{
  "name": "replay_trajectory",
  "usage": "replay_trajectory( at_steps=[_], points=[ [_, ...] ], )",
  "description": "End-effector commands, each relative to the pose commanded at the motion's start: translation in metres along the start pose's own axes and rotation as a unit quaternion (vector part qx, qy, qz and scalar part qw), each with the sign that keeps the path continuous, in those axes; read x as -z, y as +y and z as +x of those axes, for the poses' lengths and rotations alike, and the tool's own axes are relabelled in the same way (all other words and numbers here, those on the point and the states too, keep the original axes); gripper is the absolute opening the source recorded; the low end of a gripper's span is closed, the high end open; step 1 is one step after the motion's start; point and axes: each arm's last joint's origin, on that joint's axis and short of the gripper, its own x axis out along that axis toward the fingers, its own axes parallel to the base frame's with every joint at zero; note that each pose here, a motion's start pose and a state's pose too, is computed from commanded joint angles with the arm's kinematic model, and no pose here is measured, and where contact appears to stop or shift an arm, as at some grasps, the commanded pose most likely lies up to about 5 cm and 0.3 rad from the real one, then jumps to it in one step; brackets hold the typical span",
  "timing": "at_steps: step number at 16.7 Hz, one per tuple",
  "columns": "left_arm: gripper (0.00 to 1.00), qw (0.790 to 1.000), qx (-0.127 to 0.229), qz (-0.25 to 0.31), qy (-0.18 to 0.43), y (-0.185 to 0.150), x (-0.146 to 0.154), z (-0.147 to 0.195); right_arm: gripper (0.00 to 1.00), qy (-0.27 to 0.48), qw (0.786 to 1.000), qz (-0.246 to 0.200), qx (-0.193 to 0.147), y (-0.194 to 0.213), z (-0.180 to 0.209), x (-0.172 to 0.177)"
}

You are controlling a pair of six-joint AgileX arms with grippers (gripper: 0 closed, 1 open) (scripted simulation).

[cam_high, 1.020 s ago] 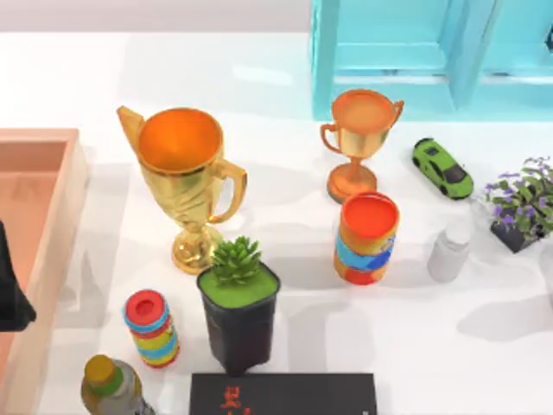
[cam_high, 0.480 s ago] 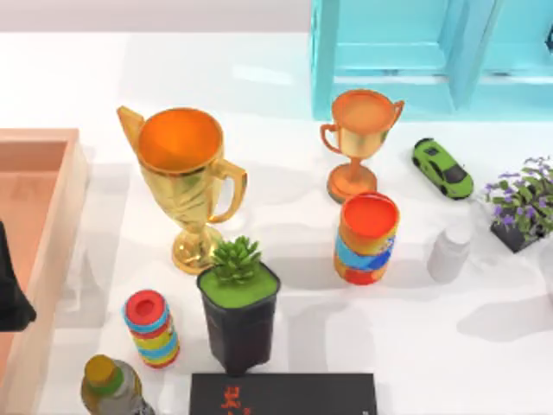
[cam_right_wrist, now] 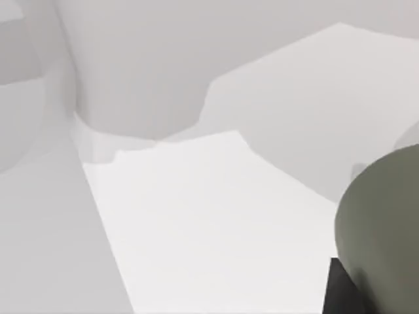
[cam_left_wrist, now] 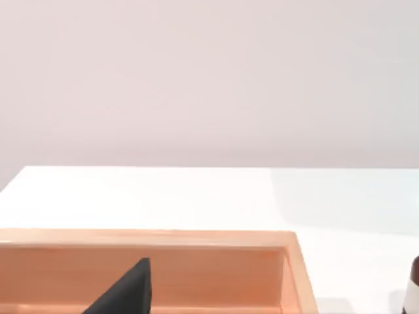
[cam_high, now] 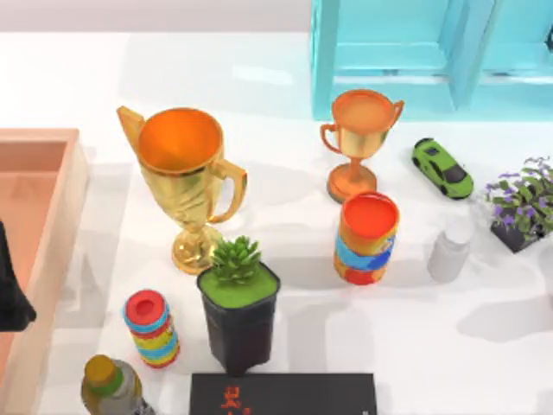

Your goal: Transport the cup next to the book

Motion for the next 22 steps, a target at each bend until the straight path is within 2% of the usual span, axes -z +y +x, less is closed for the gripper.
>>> replay_trajectory(
  at_steps=[3, 6, 8, 10, 13, 16, 19, 22],
  points=[
    [1.0, 1.0, 0.0, 0.0, 0.0, 0.0, 0.0, 0.0, 0.0, -0.013, 0.993, 0.095, -0.062, -0.001, 0.012, -0.032],
    [1.0, 1.0, 0.0, 0.0, 0.0, 0.0, 0.0, 0.0, 0.0, 0.012, 0.972, 0.204, -0.116, -0.001, 0.022, -0.069],
    [1.0, 1.0, 0.0, 0.0, 0.0, 0.0, 0.0, 0.0, 0.0, 0.046, 0.949, 0.28, -0.134, 0.001, 0.026, -0.096],
    [1.0, 1.0, 0.0, 0.0, 0.0, 0.0, 0.0, 0.0, 0.0, 0.086, 0.922, 0.354, -0.133, 0.004, 0.029, -0.125],
    [1.0, 1.0, 0.0, 0.0, 0.0, 0.0, 0.0, 0.0, 0.0, 0.137, 0.879, 0.447, -0.093, 0.012, 0.033, -0.172],
    [1.0, 1.0, 0.0, 0.0, 0.0, 0.0, 0.0, 0.0, 0.0, 0.153, 0.842, 0.516, -0.025, 0.027, 0.034, -0.22],
    [1.0, 1.0, 0.0, 0.0, 0.0, 0.0, 0.0, 0.0, 0.0, 0.128, 0.818, 0.559, 0.04, 0.05, 0.033, -0.265],
    [1.0, 1.0, 0.0, 0.0, 0.0, 0.0, 0.0, 0.0, 0.0, 0.079, 0.808, 0.578, 0.086, 0.076, 0.029, -0.302]
  ],
)
